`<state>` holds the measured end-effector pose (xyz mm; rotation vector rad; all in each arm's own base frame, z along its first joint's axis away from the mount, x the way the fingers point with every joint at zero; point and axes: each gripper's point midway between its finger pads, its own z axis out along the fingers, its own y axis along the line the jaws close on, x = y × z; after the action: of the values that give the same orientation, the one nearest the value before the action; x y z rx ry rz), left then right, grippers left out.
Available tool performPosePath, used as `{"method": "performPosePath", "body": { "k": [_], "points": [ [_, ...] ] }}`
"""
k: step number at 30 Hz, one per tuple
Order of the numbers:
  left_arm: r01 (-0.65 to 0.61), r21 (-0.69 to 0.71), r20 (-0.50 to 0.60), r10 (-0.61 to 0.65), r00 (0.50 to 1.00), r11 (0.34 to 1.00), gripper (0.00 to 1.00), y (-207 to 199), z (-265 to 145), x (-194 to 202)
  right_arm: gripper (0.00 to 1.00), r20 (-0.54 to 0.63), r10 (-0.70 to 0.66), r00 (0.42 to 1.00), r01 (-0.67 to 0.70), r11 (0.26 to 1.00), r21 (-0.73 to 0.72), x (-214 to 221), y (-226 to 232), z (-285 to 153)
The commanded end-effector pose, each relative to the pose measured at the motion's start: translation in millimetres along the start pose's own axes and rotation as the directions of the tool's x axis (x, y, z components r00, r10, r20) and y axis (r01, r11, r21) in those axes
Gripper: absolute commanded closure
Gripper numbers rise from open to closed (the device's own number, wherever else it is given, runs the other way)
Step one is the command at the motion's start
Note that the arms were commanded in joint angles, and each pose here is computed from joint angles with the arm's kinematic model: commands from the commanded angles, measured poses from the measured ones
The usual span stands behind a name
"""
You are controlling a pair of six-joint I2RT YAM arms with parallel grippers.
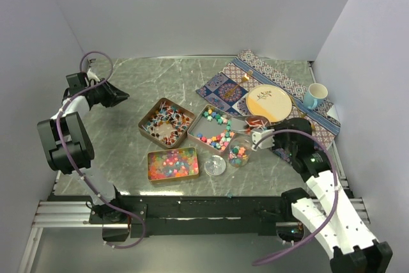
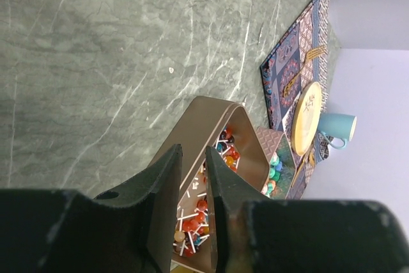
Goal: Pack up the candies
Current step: Place the fake candies in the packing bottle.
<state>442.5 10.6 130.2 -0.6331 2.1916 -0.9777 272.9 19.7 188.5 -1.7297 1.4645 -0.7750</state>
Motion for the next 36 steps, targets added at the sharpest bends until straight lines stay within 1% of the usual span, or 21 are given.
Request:
{"method": "performPosePath", "body": {
  "k": [1,3,5,7,8,10,14,17,19,21,24,36],
  "points": [
    [-0.089,0.021,0.055,0.087,0.995,0.996,0.72,-19,-7,-16,1.0,-0.024,-0.097,0.995,0.096,0.995,-0.04,17,7,-13],
    [-0.094,0.019,0.057,0.093,0.994,0.995,0.72,-19,-7,-16,1.0,-0.039,-0.146,0.988,0.144,0.989,-0.044,23,5,-16],
    [-0.096,0.02,0.061,0.095,0.994,0.995,0.72,-19,-6,-17,1.0,-0.059,-0.167,0.984,0.163,0.984,-0.075,30,8,-19],
    [-0.097,0.018,0.065,0.095,0.993,0.995,0.72,-18,-5,-17,1.0,-0.044,-0.203,0.978,0.199,0.977,-0.078,30,6,-21],
    [-0.094,0.016,0.064,0.092,0.994,0.995,0.72,-16,-5,-16,1.0,-0.058,-0.217,0.974,0.212,0.974,-0.084,34,5,-21],
    [-0.094,0.017,0.068,0.092,0.993,0.995,0.72,-16,-5,-16,1.0,-0.076,-0.262,0.962,0.255,0.963,-0.093,39,4,-21],
    [-0.098,0.022,0.072,0.096,0.993,0.995,0.72,-17,-4,-17,1.0,-0.07,-0.325,0.943,0.315,0.941,-0.121,40,-3,-24],
    [-0.095,0.027,0.074,0.093,0.993,0.995,0.71,-18,-4,-17,1.0,-0.1,-0.371,0.923,0.358,0.926,-0.122,46,-9,-24],
    [-0.093,0.033,0.076,0.09,0.993,0.995,0.71,-19,-5,-17,1.0,-0.104,-0.384,0.917,0.369,0.919,-0.137,47,-11,-23],
    [-0.089,0.034,0.078,0.086,0.993,0.995,0.71,-18,-4,-17,1.0,-0.14,-0.413,0.9,0.394,0.908,-0.144,54,-16,-23],
    [-0.076,0.047,0.079,0.072,0.994,0.996,0.71,-19,-3,-15,1.0,-0.157,-0.432,0.888,0.41,0.899,-0.154,57,-22,-21],
    [-0.069,0.055,0.078,0.065,0.995,0.996,0.71,-19,-4,-8,1.0,-0.128,-0.533,0.836,0.511,0.843,-0.169,53,-27,-20]
  ]
}}
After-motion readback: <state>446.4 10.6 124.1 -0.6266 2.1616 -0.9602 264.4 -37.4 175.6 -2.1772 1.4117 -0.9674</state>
